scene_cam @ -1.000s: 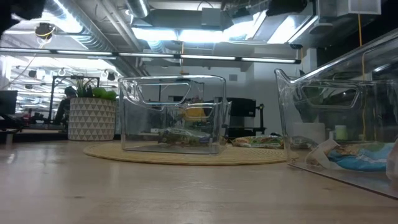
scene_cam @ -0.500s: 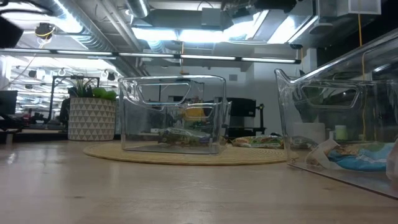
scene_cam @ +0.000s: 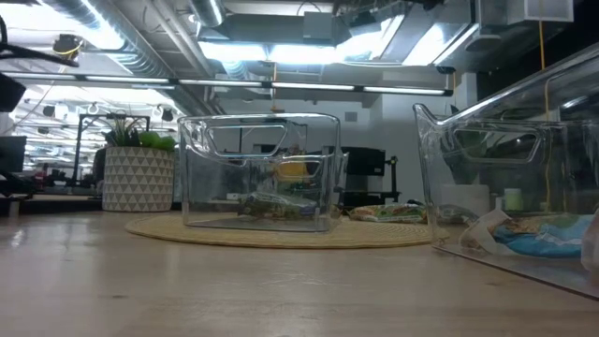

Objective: Pick and place Granola Bars by type
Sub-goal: Put the red granola bar pack into the bottom right transparent bin

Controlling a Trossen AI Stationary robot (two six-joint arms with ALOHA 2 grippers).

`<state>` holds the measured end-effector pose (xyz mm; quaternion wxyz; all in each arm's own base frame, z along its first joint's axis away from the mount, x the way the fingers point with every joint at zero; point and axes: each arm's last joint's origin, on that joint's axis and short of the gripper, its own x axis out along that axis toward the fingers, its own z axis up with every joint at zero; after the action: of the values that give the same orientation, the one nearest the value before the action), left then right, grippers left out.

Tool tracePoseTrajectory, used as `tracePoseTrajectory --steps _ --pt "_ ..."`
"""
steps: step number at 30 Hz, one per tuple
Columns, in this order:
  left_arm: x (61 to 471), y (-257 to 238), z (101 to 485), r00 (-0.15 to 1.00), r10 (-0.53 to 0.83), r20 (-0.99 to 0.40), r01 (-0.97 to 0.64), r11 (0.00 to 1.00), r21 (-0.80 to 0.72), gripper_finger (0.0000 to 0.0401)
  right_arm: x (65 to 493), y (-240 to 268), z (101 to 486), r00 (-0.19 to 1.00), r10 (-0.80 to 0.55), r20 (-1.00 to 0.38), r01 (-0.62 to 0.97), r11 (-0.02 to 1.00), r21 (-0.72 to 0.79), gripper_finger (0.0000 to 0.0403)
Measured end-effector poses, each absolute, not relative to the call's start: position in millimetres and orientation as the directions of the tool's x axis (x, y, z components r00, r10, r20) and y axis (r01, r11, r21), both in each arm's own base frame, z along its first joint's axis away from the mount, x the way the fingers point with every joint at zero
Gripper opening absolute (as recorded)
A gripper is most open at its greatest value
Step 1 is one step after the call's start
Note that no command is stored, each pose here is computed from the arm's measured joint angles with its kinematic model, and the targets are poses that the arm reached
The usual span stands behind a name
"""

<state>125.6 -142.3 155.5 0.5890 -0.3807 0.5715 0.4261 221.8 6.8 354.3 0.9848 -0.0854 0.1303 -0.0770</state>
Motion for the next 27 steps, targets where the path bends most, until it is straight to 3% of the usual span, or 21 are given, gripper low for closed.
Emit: tracePoseTrajectory --steps 5,11,27 --pt "124.4 -144.3 138.1 0.05 -0.013 -0.999 -0.933 0.355 -0.052 0.0247 222.3 6.8 356.2 0.959 -0.174 -0.225 0.131 0.973 -0.193 0.0205" --pt "123.0 -144.5 136.0 0.053 -0.027 -0.998 -0.933 0.356 -0.06 0.0213 222.5 6.8 357.2 0.961 -0.173 -0.214 0.129 0.97 -0.207 0.0205" --pt "124.1 -145.3 136.2 0.068 -0.028 -0.997 -0.931 0.357 -0.074 0.0017 222.6 6.8 356.9 0.961 -0.174 -0.217 0.138 0.976 -0.171 0.0205"
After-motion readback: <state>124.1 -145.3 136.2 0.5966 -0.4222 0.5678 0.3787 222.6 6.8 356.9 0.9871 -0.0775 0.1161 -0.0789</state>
